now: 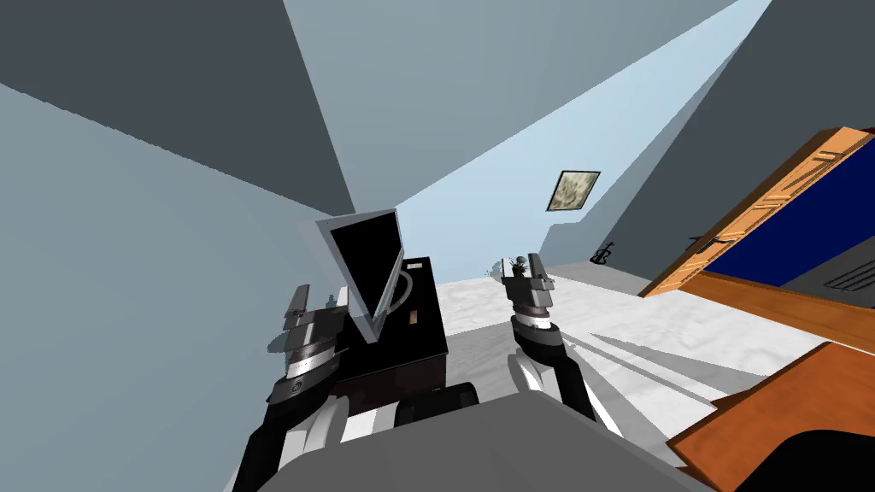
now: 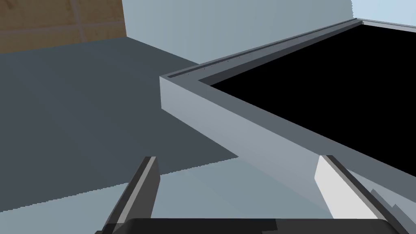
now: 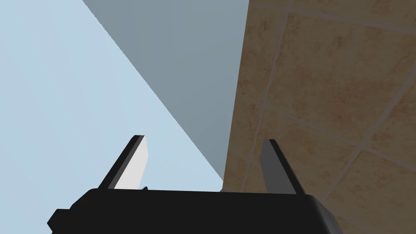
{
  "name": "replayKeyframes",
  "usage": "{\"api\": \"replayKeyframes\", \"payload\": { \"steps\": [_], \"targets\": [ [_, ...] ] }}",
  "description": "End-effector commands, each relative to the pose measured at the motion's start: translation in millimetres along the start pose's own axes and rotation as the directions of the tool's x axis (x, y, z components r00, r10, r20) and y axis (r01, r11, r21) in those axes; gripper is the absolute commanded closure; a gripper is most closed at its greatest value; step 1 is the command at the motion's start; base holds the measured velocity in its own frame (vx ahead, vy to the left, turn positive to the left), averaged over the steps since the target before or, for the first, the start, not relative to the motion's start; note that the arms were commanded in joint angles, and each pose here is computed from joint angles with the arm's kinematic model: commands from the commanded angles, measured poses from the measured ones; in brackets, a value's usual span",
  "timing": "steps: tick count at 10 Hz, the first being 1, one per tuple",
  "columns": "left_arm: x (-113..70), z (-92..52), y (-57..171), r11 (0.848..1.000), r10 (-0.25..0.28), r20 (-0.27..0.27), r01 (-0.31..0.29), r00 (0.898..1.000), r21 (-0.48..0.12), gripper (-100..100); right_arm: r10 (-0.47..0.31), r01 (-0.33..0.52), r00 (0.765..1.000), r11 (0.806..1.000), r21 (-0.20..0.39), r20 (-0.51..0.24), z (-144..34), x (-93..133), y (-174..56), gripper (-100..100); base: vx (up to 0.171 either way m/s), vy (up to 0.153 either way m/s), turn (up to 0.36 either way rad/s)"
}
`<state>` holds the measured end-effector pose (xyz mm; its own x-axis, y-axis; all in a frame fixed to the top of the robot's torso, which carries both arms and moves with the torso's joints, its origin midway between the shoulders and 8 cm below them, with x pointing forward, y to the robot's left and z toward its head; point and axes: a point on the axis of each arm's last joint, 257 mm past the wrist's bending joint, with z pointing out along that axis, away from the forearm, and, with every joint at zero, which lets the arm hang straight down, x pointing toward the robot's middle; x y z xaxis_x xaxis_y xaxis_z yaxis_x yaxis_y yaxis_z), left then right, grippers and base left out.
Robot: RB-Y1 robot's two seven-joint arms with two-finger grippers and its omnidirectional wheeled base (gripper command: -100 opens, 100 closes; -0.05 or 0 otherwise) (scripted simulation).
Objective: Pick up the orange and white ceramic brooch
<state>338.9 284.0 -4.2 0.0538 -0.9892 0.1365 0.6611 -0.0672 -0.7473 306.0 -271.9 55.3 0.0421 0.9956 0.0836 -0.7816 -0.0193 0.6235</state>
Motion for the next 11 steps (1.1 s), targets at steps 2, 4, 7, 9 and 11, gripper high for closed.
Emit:
{"api": "replayKeyframes", "payload": {
  "steps": [2,4,7,9,11],
  "targets": [
    [4.5,0.3,12.4,0.999,-0.027,-0.043,0.025,0.999,-0.034,-100,0.0,0.0,1.0,1.0,0.0,0.0,0.0,0.0,0.0,0,-0.042,-0.119,-0.035],
    [5.7,-0.9,28.5,0.995,-0.062,-0.061,0.057,0.996,-0.078,-100,0.0,0.0,1.0,1.0,0.0,0.0,0.0,0.1,0.0,0,-0.034,-0.181,-0.029],
    [3.4,-8.0,67.9,0.975,-0.135,-0.064,0.121,0.989,-0.186,-100,0.0,0.0,1.0,1.0,0.0,0.0,0.0,0.1,0.0,0,-0.016,-0.218,-0.044],
    [-2.2,-19.0,104.6,0.944,-0.187,-0.044,0.167,0.981,-0.286,-100,0.0,0.0,1.0,1.0,0.0,0.0,0.0,0.1,0.0,0,-0.018,-0.245,-0.05],
    [-6.7,-27.1,125.6,0.92,-0.21,-0.025,0.189,0.977,-0.344,-100,0.0,0.0,1.0,1.0,0.0,0.0,0.0,0.1,0.0,0,-0.004,-0.208,-0.021]
  ]
}}
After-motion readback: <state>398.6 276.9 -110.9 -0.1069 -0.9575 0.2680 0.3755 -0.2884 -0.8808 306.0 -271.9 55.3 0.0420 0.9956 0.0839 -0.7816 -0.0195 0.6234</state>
